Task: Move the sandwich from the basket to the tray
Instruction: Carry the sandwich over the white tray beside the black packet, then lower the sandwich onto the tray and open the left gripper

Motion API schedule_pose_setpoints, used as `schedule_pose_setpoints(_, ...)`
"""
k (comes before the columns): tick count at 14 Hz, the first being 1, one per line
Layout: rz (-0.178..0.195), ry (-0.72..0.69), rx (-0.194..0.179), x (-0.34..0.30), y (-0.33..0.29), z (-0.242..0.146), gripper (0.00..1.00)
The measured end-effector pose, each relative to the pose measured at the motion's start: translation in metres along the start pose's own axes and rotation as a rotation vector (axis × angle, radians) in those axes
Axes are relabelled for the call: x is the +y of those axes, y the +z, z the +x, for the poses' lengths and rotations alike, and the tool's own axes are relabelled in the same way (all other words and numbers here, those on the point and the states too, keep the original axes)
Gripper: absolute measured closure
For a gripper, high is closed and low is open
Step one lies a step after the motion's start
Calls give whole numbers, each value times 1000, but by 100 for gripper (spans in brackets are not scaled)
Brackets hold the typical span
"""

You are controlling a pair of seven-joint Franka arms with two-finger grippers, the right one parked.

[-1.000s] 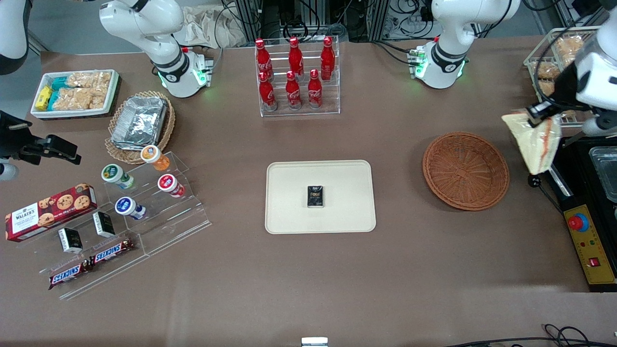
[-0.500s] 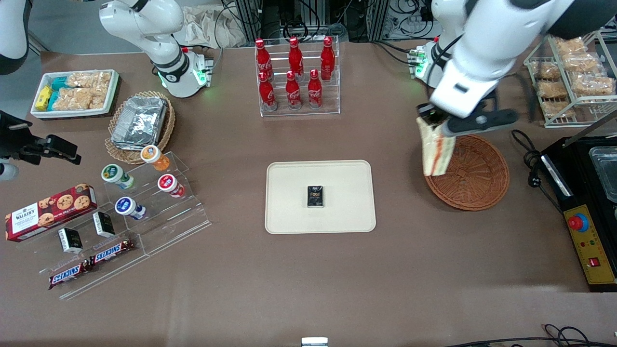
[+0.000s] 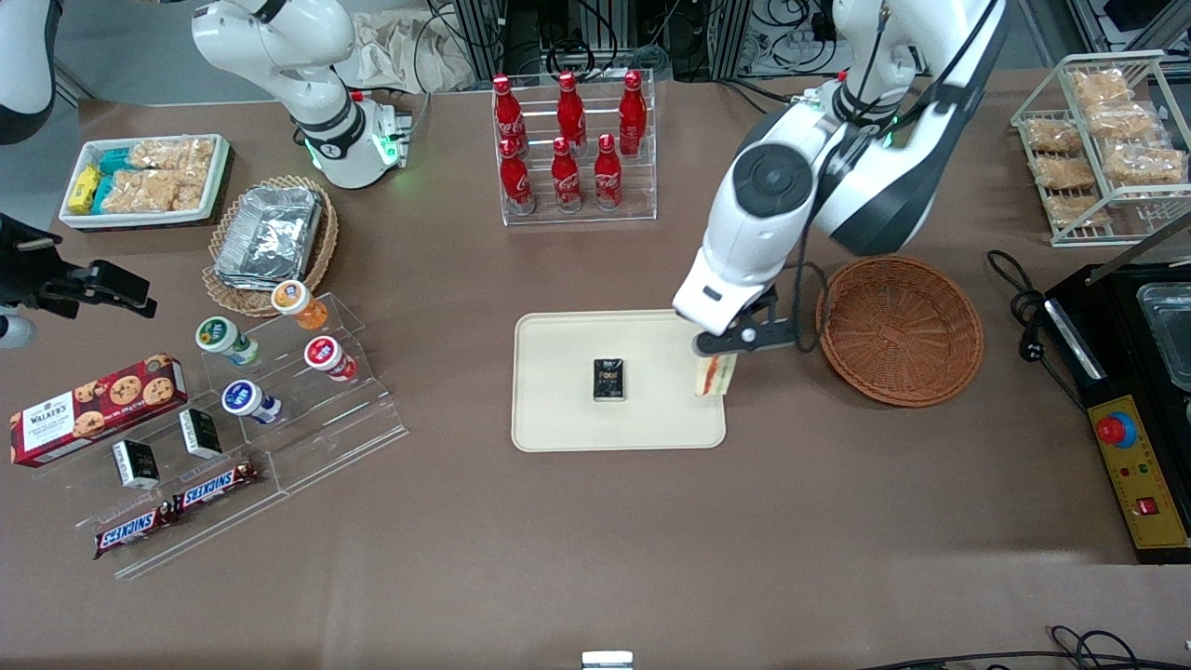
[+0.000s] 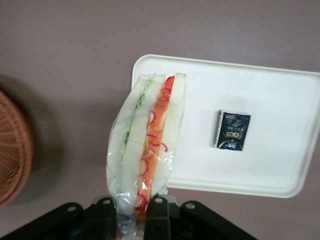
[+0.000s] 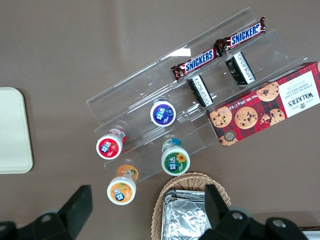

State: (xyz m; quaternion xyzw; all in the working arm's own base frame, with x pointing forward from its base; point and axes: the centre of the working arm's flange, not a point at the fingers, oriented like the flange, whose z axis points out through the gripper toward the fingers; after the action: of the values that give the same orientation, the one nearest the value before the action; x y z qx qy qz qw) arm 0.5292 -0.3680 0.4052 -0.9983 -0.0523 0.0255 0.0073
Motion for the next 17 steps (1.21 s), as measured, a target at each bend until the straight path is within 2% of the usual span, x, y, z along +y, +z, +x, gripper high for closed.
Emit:
schedule_pose_setpoints(2,16,22,-7,6,40,9,80)
schedule_pose_setpoints(5,58,64,-41,14,95,11,80)
schedule_pose_setpoints(6,61,73,-49,17,108,10,80)
schedule_pose_setpoints(8,57,77,-46,23,128,10,80)
schedule_pose_setpoints(11,86,59,-36,26,149,8,80)
schedule_pose_setpoints(14,90,51,-38,27,153,7,80)
schedule_pose_setpoints(17,91,51,-39,27,155,7,56)
